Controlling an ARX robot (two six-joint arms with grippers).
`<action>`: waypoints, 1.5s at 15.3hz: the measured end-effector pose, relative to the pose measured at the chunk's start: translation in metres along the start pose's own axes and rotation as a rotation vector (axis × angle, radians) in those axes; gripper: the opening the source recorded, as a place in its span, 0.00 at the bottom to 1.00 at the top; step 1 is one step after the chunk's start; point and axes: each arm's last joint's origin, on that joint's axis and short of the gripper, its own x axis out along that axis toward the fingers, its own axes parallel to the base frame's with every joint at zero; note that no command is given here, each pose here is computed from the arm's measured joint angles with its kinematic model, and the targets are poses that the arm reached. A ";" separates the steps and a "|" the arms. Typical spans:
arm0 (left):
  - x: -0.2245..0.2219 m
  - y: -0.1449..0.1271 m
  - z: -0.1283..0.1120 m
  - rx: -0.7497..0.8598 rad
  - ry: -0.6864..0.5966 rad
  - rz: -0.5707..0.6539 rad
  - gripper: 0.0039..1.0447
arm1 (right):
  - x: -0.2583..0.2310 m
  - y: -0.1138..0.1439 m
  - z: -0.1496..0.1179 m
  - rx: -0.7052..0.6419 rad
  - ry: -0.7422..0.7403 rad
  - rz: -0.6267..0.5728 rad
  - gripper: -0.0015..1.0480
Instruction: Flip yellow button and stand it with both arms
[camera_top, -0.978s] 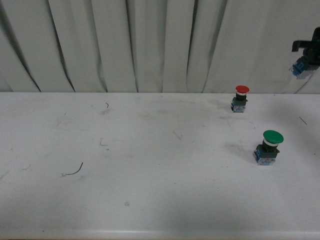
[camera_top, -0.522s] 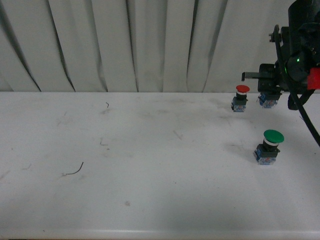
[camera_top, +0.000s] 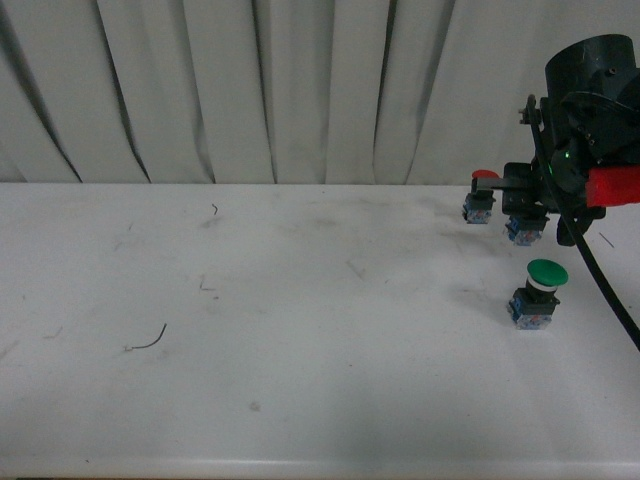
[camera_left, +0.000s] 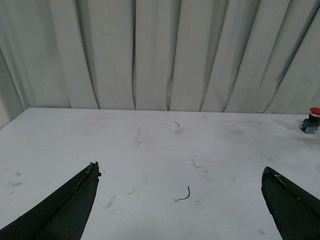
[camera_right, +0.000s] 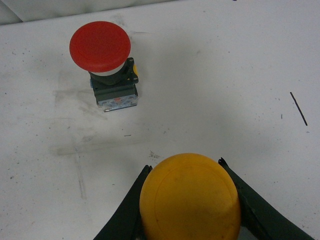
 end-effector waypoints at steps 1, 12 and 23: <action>0.000 0.000 0.000 0.000 0.000 0.000 0.94 | 0.002 0.000 0.000 -0.001 0.004 -0.001 0.33; 0.000 0.000 0.000 0.000 0.000 0.000 0.94 | 0.010 0.028 -0.013 -0.046 0.034 0.000 0.33; 0.000 0.000 0.000 0.000 0.000 0.000 0.94 | 0.016 0.028 -0.021 -0.052 0.047 -0.024 0.33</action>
